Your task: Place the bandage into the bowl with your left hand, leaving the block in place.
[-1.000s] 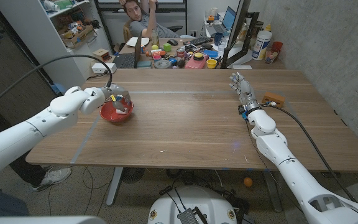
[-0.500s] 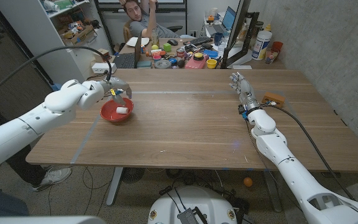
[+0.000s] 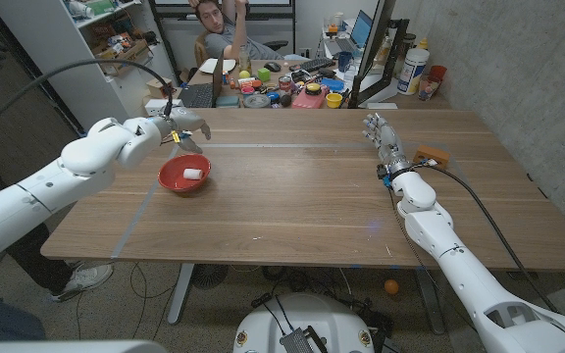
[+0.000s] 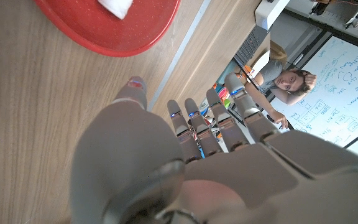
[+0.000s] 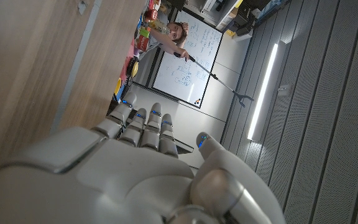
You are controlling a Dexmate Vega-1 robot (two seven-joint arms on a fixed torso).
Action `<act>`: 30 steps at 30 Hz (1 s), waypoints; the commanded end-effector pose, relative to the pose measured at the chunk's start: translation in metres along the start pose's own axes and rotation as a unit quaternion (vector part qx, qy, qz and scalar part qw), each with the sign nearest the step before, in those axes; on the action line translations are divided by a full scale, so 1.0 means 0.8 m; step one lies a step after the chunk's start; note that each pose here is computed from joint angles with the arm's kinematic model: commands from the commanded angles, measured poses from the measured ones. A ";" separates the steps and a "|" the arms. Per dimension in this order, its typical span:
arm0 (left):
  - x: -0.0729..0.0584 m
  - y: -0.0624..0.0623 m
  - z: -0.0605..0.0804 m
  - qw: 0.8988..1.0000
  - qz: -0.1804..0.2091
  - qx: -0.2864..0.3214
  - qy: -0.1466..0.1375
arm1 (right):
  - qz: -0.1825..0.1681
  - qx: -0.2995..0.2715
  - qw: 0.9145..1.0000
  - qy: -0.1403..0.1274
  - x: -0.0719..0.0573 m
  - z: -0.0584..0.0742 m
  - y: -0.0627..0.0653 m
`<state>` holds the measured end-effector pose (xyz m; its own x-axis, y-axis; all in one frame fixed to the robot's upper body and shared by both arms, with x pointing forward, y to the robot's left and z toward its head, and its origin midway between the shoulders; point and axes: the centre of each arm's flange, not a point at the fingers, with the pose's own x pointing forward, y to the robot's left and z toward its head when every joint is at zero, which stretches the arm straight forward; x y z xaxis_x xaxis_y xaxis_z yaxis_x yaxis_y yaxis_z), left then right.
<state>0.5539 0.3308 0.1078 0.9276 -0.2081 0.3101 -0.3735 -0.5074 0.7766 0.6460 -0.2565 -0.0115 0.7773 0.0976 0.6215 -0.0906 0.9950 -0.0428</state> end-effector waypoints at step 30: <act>-0.060 0.019 -0.026 0.971 0.231 -0.058 0.030 | -0.016 -0.004 1.000 -0.018 -0.028 0.011 0.008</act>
<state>0.5156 0.3378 0.1196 0.7500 -0.2983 0.5904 -0.6615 -0.3479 0.6644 0.6366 -0.2600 -0.0122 0.7634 0.0922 0.6393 -0.0859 0.9955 -0.0410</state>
